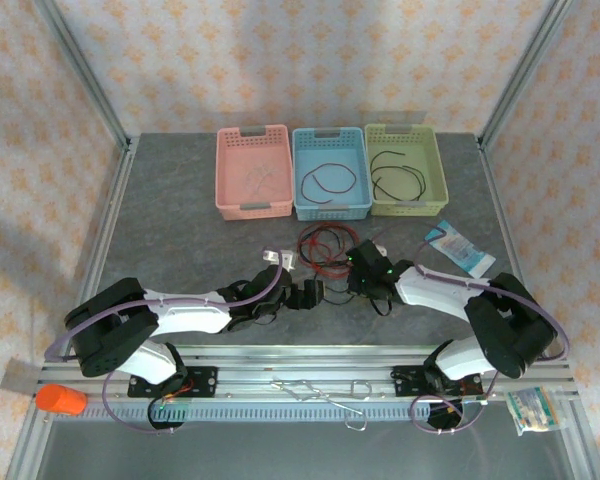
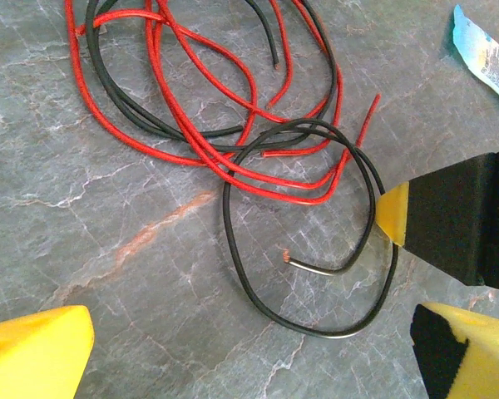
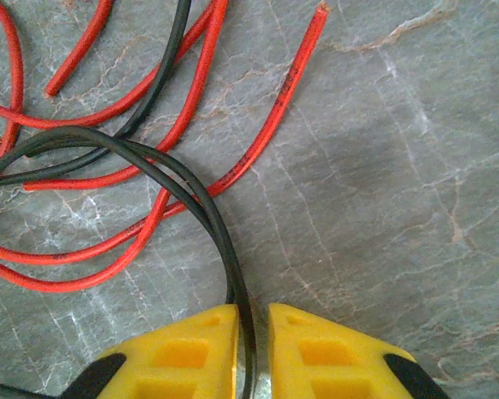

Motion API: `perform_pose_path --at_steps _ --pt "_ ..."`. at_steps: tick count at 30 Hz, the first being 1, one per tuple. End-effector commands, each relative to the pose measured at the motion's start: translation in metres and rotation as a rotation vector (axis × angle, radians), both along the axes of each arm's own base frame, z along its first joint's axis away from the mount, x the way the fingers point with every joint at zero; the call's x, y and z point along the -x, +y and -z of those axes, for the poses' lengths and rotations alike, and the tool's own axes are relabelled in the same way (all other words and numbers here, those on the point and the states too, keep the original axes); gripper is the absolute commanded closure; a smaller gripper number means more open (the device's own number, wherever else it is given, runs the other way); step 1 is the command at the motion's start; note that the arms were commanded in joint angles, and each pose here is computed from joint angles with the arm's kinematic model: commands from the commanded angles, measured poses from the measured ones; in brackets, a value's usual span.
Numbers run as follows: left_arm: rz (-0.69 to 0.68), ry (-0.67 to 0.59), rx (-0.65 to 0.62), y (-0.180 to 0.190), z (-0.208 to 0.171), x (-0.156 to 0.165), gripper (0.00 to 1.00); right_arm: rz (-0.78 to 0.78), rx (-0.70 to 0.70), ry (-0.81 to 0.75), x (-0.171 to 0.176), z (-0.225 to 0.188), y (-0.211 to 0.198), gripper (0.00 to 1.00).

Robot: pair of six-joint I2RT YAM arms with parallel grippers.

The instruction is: Untangle the cables

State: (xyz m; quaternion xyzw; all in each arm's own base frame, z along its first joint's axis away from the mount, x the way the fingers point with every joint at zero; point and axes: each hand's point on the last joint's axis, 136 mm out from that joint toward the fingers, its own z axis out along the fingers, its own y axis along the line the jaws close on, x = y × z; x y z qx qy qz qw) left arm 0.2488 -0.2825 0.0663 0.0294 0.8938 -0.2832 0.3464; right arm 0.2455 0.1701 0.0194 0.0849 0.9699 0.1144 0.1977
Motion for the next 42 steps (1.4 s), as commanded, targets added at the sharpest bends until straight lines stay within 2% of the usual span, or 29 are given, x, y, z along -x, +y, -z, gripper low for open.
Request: perform_pose_path --at_steps 1,10,22,35,42 --pt "0.010 -0.026 0.025 -0.010 -0.008 -0.004 0.01 -0.014 0.025 0.001 0.002 0.005 -0.002 0.86" --pt "0.005 -0.038 0.043 -0.010 -0.013 -0.005 0.01 0.003 0.041 -0.032 0.001 -0.008 -0.009 0.96" --pt "-0.009 -0.093 0.032 -0.007 -0.034 -0.012 0.01 0.002 0.005 -0.137 0.000 -0.052 -0.015 1.00" --pt "-0.006 -0.160 0.024 -0.010 -0.070 -0.020 0.01 -0.041 -0.105 -0.351 0.000 -0.140 -0.016 1.00" --pt "-0.007 -0.174 0.018 -0.011 -0.077 -0.022 0.01 -0.069 -0.205 -0.491 0.000 -0.207 -0.012 1.00"
